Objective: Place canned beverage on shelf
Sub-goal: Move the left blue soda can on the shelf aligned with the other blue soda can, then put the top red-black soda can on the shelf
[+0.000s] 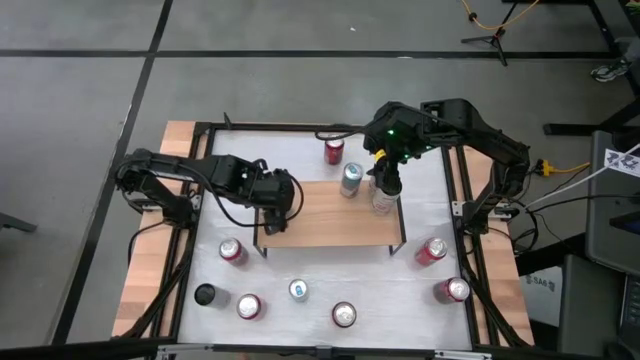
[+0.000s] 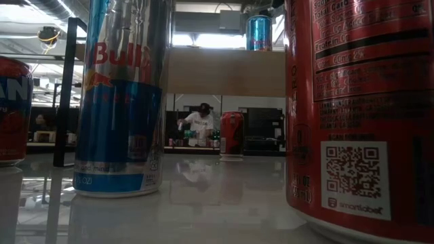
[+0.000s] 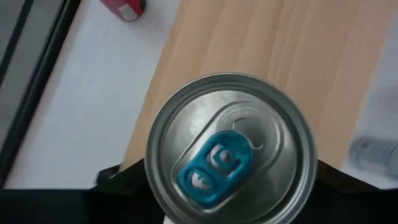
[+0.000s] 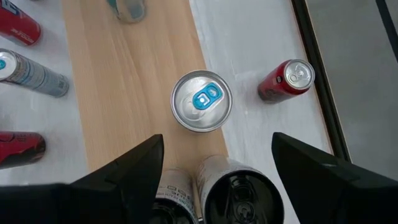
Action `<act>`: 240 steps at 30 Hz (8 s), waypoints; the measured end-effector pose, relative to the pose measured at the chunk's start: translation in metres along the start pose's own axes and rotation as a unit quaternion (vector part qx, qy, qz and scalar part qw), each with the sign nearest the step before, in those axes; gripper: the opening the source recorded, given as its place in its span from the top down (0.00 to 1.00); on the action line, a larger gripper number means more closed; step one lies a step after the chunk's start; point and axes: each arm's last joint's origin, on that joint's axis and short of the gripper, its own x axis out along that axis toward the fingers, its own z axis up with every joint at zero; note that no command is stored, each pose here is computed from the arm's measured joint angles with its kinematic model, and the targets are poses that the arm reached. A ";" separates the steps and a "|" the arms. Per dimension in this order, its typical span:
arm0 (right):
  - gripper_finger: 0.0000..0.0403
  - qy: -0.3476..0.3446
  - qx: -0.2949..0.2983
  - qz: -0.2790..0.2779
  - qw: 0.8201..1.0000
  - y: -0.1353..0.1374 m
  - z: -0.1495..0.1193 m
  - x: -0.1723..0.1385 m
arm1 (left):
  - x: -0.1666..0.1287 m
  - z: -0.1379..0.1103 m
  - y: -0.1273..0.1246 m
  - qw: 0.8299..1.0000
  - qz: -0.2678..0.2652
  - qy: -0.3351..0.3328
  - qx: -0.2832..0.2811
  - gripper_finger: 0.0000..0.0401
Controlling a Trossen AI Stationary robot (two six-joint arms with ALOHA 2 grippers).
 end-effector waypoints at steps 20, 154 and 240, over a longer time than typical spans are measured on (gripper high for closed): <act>0.29 -0.028 -0.087 -0.013 0.996 0.053 -0.049 -0.032 | 0.035 0.041 -0.035 0.990 -0.055 -0.119 -0.050 0.49; 0.29 -0.132 -0.056 0.025 0.989 0.057 -0.052 -0.008 | 0.084 0.019 -0.022 0.972 -0.044 -0.227 -0.049 0.24; 0.29 -0.124 -0.058 0.024 0.990 0.057 -0.054 -0.007 | 0.031 0.014 0.006 0.957 -0.122 -0.260 -0.051 0.23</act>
